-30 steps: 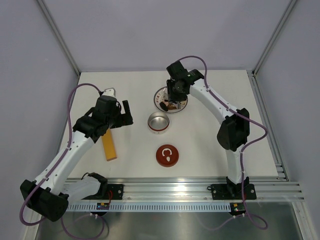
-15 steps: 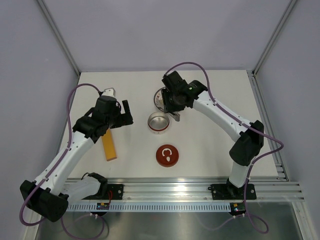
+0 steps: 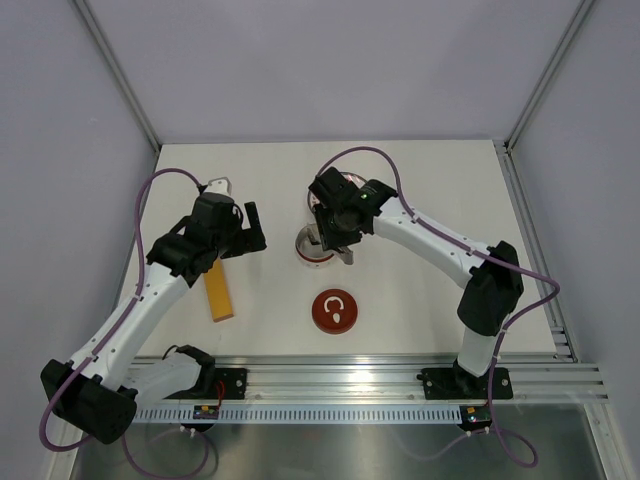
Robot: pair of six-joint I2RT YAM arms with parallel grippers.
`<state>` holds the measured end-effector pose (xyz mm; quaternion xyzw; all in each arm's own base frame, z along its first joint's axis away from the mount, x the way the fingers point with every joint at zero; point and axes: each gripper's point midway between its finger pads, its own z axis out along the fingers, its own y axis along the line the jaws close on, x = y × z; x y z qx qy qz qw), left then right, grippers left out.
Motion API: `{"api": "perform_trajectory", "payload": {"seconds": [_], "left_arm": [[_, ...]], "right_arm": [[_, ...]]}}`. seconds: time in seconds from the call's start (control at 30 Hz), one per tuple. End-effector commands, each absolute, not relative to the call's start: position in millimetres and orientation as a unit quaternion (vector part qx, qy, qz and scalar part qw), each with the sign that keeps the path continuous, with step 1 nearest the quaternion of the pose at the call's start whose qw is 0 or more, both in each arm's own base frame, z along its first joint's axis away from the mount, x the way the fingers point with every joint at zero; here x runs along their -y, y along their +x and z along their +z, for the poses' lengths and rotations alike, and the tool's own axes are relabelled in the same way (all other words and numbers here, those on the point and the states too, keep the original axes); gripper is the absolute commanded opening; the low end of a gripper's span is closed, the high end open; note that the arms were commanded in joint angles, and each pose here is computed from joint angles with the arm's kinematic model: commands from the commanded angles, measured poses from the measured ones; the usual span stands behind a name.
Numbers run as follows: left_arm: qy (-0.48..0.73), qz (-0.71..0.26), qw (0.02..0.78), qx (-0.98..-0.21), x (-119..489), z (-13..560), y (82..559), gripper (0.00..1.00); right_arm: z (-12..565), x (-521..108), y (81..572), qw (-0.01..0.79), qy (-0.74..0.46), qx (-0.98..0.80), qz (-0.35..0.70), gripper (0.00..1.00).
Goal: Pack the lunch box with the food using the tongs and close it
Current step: Place the fake food in the packing box.
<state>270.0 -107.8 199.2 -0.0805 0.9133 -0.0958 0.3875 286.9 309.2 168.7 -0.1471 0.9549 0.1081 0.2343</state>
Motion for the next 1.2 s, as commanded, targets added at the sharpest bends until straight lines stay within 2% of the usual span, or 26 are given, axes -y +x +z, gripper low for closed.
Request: {"api": "perform_trajectory", "payload": {"seconds": [0.0, 0.43, 0.83, 1.17], "left_arm": [[-0.093, -0.098, 0.418, -0.898, 105, 212, 278, 0.99], [-0.088, -0.097, 0.406, -0.904, 107, 206, 277, 0.99], [-0.087, -0.101, 0.405, -0.905, 108, 205, 277, 0.99], [-0.087, -0.103, 0.407, -0.904, 109, 208, 278, 0.99]], "right_arm": [[186, -319, 288, 0.264, -0.139, -0.946, 0.131, 0.35], [169, -334, 282, 0.244, -0.153, -0.947, 0.140, 0.41], [163, -331, 282, 0.241, -0.152, -0.950, 0.126, 0.60], [177, -329, 287, 0.261, -0.147, -0.945, 0.127, 0.60]]}}
